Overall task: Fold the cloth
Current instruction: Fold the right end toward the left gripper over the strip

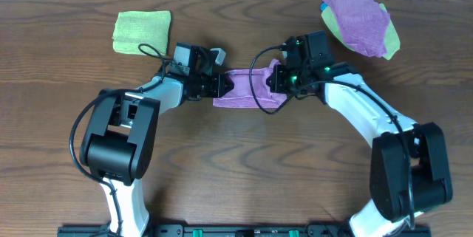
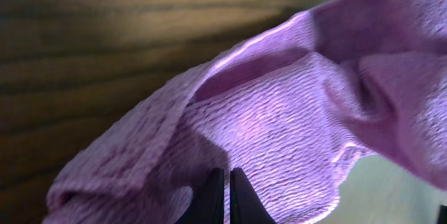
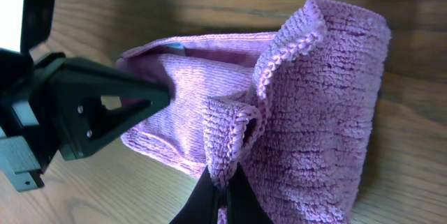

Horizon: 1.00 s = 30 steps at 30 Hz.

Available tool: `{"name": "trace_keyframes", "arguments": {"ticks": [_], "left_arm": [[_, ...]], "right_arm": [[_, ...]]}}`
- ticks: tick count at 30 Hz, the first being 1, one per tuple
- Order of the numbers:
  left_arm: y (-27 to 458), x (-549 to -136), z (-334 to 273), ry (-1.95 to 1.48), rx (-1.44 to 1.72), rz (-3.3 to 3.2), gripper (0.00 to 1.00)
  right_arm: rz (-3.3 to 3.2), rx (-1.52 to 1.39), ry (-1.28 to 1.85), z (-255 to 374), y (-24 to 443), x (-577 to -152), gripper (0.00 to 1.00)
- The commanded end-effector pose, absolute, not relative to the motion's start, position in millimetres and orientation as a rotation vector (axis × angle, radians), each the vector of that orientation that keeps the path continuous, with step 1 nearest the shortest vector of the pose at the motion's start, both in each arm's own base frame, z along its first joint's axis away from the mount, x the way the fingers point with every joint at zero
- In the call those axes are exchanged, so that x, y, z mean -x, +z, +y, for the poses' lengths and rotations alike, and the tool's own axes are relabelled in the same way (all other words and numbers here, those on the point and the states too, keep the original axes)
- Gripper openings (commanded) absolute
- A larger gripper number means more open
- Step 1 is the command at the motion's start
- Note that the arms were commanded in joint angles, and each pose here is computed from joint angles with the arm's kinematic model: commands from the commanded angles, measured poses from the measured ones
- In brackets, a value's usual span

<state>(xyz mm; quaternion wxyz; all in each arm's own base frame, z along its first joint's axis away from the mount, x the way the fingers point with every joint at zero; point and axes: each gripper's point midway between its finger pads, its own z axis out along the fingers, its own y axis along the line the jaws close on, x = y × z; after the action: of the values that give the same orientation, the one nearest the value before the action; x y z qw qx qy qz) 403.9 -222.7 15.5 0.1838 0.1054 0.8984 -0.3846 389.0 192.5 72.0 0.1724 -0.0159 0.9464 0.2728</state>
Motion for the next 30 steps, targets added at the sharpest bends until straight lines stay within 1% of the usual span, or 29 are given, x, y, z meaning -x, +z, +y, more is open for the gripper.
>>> {"name": "trace_keyframes", "arguments": {"ticks": [1,6,16,21,30], "left_arm": [[38,-425,-218,-1.108,-0.297,2.463,0.06],[72,-441,-197,-1.081,-0.263,2.396,0.06],[136,-437,-185,-1.029,-0.352,2.269,0.06],[172,-440,-150,-1.038,-0.301,2.194,0.06],[185,-431,-76,-1.017,-0.174,2.197,0.06]], "right_arm": [[2.678,0.09,0.78,203,75,-389,0.01],[2.676,0.124,0.785,213,76,-385,0.01],[2.655,0.173,0.782,233,78,-381,0.01],[2.633,0.206,0.79,247,81,-378,0.01],[2.607,0.233,0.803,265,81,-377,0.01]]}}
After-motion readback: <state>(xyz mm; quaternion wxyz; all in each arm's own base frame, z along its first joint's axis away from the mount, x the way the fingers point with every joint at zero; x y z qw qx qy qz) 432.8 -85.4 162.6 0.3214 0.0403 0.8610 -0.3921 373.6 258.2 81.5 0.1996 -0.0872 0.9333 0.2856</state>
